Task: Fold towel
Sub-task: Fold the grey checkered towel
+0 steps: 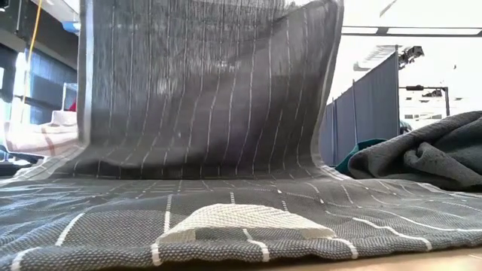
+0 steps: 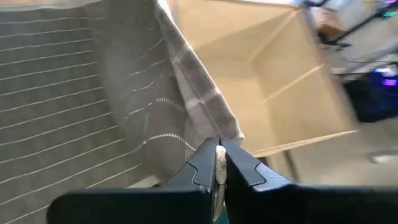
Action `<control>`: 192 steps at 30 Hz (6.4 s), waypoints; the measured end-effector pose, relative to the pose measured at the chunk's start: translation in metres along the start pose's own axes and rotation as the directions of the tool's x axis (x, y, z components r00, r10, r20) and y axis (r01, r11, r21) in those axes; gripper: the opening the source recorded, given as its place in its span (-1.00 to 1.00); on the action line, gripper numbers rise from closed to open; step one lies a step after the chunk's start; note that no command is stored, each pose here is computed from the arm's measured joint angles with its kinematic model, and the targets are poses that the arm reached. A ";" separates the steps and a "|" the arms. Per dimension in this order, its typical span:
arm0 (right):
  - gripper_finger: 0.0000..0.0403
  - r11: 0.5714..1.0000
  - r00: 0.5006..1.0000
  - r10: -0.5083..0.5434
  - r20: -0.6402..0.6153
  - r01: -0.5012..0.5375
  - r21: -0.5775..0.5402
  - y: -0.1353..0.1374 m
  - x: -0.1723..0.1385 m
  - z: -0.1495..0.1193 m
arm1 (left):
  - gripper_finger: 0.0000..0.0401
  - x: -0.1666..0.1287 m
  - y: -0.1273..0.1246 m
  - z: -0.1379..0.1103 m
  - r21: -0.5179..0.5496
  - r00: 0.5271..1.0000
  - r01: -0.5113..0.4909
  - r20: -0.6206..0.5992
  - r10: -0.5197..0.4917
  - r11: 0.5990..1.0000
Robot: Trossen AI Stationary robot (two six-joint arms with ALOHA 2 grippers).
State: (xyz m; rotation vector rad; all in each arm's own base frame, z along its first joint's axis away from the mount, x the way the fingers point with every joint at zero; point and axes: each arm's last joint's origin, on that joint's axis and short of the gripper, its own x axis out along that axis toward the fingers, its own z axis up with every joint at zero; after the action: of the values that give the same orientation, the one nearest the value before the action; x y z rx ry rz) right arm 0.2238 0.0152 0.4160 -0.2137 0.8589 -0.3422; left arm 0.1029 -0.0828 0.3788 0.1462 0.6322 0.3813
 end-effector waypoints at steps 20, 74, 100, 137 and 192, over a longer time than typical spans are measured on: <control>-1.00 0.899 0.895 0.438 -0.079 -0.436 0.048 0.081 0.080 -0.103 | -1.00 0.020 -0.108 -0.029 -0.230 0.917 0.339 -0.134 -0.375 0.912; -0.32 0.553 0.515 0.826 -0.228 -0.663 0.504 0.174 0.083 -0.151 | -0.57 0.094 -0.209 -0.107 -0.584 0.533 0.496 -0.379 -0.757 0.642; -0.84 0.665 0.627 0.743 -0.234 -0.654 0.362 0.227 0.122 -0.165 | -0.93 0.135 -0.183 -0.174 -0.474 0.720 0.394 -0.372 -0.585 0.787; -1.00 0.920 0.952 0.289 -0.105 -0.245 0.306 0.163 0.231 -0.143 | -1.00 0.136 -0.200 -0.189 -0.542 0.508 0.563 -0.369 -0.778 0.625; -0.09 0.949 0.974 0.226 0.001 -0.221 0.224 0.053 0.159 -0.118 | -0.73 0.131 -0.006 -0.104 -0.248 0.978 0.150 -0.105 -0.180 0.957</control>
State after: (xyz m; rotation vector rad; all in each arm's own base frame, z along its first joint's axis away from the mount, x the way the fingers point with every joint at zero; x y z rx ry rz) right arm 0.2401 -0.0019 0.2121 0.0969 0.8523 -0.2265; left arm 0.1389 -0.0353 0.2224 -0.1619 0.7131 0.3034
